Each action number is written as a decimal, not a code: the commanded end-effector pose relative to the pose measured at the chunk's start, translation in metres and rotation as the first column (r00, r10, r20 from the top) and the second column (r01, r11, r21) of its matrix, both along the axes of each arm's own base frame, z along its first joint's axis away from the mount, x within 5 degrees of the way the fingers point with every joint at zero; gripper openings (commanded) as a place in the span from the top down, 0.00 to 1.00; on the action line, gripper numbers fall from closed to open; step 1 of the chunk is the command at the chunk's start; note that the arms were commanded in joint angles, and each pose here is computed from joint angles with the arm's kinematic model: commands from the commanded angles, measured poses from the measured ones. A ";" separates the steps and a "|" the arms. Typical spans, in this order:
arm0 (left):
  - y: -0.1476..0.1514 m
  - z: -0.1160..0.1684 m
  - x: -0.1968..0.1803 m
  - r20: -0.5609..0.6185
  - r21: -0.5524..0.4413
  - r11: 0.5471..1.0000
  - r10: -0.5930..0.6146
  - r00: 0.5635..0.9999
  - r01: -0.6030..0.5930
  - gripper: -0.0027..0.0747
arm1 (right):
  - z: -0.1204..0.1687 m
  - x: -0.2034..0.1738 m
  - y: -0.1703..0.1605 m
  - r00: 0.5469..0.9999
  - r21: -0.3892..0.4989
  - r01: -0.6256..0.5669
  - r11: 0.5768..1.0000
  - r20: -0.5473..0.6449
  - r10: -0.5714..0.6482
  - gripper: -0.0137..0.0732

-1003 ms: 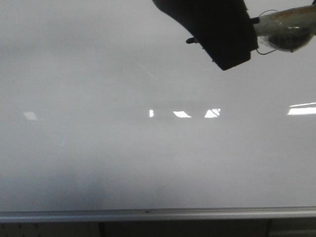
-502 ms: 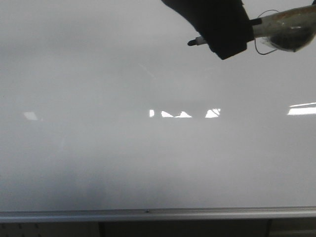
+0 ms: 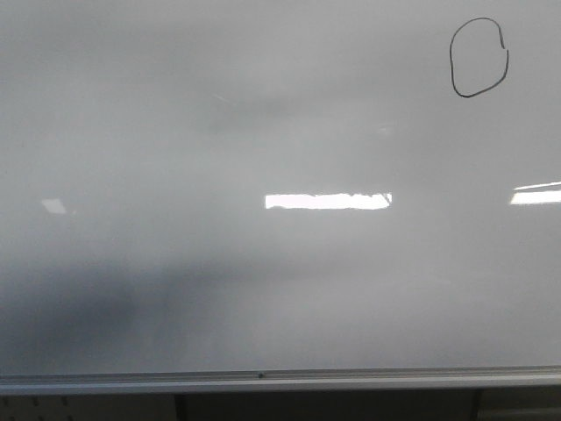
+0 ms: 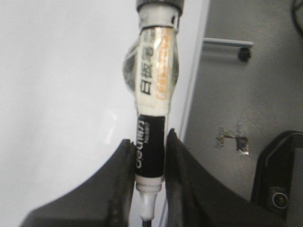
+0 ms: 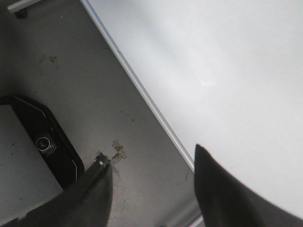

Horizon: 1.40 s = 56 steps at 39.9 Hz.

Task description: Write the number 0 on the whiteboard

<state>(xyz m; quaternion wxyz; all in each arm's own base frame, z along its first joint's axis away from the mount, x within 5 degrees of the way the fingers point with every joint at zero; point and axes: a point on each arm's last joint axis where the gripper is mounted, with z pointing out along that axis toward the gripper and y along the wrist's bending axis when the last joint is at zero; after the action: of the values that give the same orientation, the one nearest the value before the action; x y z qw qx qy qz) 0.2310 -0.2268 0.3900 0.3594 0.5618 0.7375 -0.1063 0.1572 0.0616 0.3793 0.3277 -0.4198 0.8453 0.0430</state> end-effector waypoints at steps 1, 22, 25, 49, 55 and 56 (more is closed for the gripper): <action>0.036 0.041 0.000 0.081 -0.139 0.979 0.162 0.984 -0.150 0.86 | 0.015 -0.002 -0.011 0.993 0.057 0.085 0.995 0.072 -0.089 0.36; 0.198 -0.038 0.028 -0.166 -0.310 0.525 0.791 0.589 -0.792 0.86 | 0.018 0.006 -0.021 0.972 0.116 0.199 0.973 0.104 -0.211 0.36; 0.199 -0.057 0.030 -0.172 -0.357 0.479 0.810 0.561 -0.802 0.86 | 0.018 0.006 -0.021 0.972 0.120 0.198 0.973 0.103 -0.211 0.36; 0.174 -0.137 0.069 -0.086 -0.489 0.412 0.854 0.513 -0.769 0.85 | 0.019 0.006 -0.020 0.972 0.130 0.196 0.972 0.103 -0.210 0.36; 0.172 -0.145 0.082 -0.137 -0.481 0.365 0.867 0.480 -0.797 0.84 | 0.019 0.006 -0.020 0.972 0.130 0.196 0.972 0.102 -0.210 0.36; 0.172 -0.146 0.083 -0.138 -0.478 0.366 0.867 0.479 -0.799 0.82 | 0.019 0.006 -0.020 0.972 0.130 0.196 0.972 0.102 -0.210 0.36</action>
<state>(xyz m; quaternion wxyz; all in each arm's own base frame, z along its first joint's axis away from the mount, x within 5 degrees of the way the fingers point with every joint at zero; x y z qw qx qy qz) 0.3044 -0.0542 0.2207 0.4830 0.0346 0.8737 -0.0458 0.1629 0.0415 0.3855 0.3624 -0.3240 0.8732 0.0344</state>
